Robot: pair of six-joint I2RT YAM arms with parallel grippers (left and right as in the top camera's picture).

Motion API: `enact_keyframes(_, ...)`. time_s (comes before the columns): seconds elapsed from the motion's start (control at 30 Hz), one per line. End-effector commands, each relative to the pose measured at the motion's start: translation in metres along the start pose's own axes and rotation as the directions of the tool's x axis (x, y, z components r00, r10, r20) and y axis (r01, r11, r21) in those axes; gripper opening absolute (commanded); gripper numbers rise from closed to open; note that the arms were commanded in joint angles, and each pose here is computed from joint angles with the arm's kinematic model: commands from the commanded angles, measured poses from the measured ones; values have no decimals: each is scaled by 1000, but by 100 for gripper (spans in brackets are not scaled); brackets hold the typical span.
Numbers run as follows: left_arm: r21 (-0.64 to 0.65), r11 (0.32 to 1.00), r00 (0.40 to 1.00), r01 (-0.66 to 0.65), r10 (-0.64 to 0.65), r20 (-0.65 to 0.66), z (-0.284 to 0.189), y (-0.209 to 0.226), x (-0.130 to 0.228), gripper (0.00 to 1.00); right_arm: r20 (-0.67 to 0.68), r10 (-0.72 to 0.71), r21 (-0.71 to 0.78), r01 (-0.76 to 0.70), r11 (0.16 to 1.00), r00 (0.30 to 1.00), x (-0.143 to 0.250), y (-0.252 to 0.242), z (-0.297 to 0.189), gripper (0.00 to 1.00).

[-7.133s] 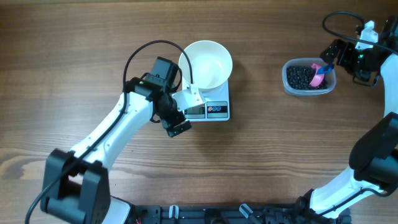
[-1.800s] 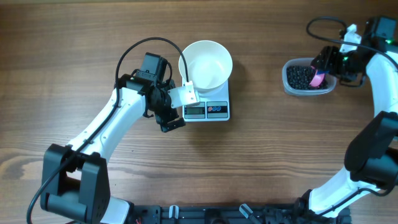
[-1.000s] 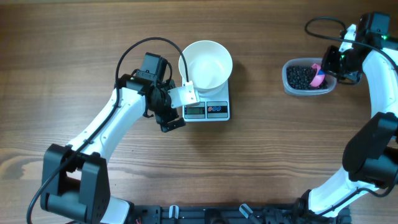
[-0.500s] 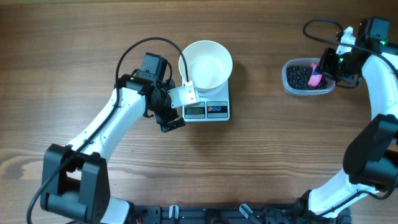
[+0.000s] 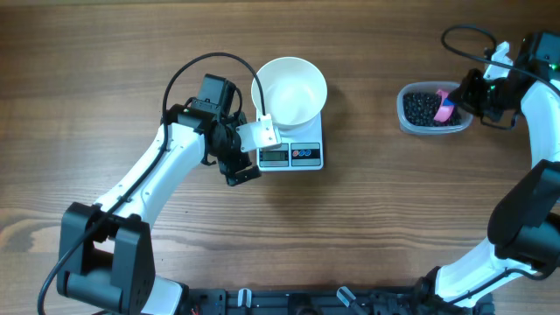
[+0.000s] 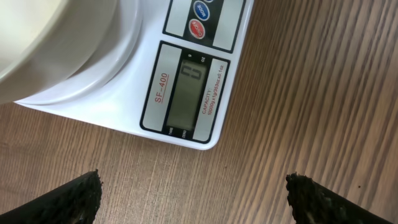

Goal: Scoop item into bowl and weigh 150g on scale
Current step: 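Dig the pink scoop into the black beans with the right gripper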

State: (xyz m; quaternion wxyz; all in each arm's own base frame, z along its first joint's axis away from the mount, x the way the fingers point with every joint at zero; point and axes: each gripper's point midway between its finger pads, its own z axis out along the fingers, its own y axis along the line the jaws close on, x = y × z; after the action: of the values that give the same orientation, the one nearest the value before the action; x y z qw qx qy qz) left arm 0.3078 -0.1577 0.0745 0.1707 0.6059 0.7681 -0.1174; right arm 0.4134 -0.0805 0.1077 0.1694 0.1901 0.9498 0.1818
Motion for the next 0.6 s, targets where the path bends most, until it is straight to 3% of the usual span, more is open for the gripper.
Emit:
enact_keyframes(0.0, 23, 1000, 1000, -6, 6, 7, 4, -3, 1, 100, -102, 7, -59, -13, 998, 995, 26, 20, 7, 4)
enact_keyframes(0.17, 23, 1000, 1000, -6, 5, 7, 4, -3, 2, 100, -130, -43, -73, 34, 997, 991, 35, 42, 14, 4)
enact_keyframes(0.43, 23, 1000, 1000, -6, 6, 7, 4, -3, 1, 100, 3, -19, 1, 19, 1000, 1000, 2, 33, 18, 4)
enact_keyframes(0.57, 23, 1000, 1000, -6, 6, 7, 4, -3, 2, 100, -110, 12, -19, -14, 1000, 994, 27, 32, 25, 4)
